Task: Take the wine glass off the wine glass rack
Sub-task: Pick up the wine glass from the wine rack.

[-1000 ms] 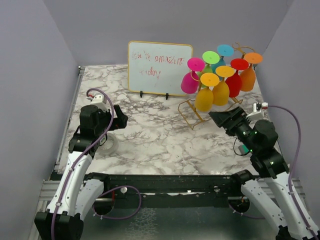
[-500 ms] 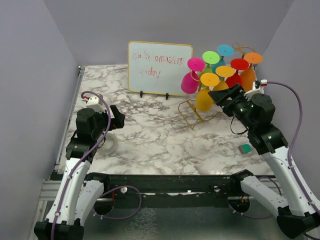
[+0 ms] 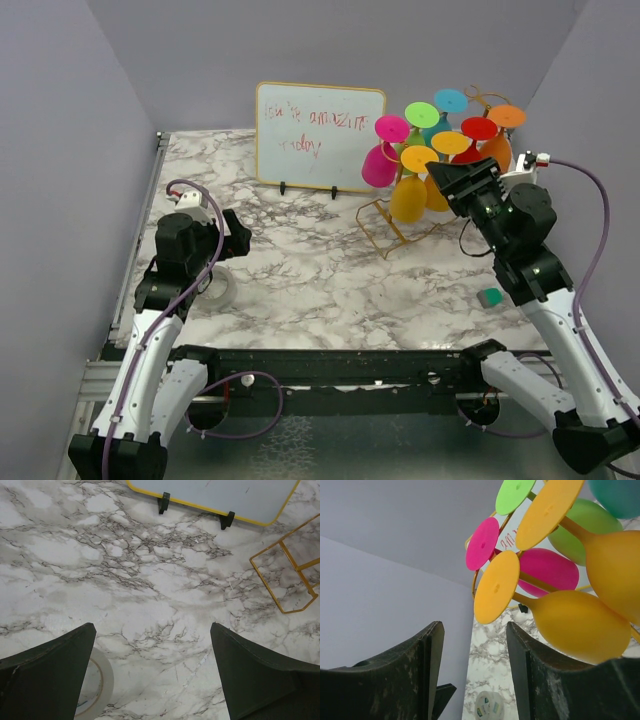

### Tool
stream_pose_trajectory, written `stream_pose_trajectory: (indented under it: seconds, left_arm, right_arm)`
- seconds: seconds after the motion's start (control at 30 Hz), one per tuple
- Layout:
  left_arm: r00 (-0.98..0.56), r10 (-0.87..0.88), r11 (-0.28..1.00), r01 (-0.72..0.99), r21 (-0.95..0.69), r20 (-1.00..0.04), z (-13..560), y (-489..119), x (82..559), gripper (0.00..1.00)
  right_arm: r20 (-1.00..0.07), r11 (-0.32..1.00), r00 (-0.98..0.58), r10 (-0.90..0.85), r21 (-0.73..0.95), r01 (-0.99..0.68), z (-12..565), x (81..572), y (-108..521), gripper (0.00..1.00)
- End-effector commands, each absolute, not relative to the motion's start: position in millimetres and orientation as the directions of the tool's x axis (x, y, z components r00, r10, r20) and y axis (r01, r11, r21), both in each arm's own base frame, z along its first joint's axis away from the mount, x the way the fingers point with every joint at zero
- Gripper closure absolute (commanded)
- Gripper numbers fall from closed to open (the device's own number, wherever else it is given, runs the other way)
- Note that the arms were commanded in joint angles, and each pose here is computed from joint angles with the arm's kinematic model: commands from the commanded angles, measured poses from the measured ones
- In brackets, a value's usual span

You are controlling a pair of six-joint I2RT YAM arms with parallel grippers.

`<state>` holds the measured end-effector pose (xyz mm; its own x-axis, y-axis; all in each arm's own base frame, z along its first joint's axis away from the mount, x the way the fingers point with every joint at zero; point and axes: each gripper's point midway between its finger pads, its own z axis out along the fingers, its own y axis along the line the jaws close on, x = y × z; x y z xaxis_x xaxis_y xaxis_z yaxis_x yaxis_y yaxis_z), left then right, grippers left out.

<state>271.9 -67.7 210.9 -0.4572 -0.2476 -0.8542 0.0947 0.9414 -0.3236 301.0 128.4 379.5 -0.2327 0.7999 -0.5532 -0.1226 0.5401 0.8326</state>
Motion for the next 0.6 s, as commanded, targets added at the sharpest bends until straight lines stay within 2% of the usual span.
stream_pose_trajectory:
  seconds: [0.0, 0.2, 0.47, 0.57]
  left_arm:
    - [-0.479, -0.246, 0.937, 0.105, -0.334, -0.843, 205, -71, 270, 0.01]
    - [-0.48, -0.248, 0.938, 0.098, -0.333, -0.841, 204, -70, 270, 0.01]
    - [-0.498, -0.247, 0.936, 0.098, -0.337, -0.831, 199, -72, 271, 0.01]
    - [-0.504, -0.246, 0.935, 0.103, -0.34, -0.828, 198, -73, 271, 0.01]
  right_arm:
    - [-0.547, 0.533, -0.202, 0.812, 0.837, -0.124, 382, 315, 130, 0.42]
    - [-0.531, 0.523, -0.205, 0.822, 0.847, -0.097, 373, 324, 131, 0.45]
    - [-0.515, 0.507, -0.158, 0.843, 0.857, -0.09, 373, 322, 122, 0.58]
    - [-0.511, 0.505, -0.151, 0.846, 0.859, -0.08, 371, 323, 121, 0.59]
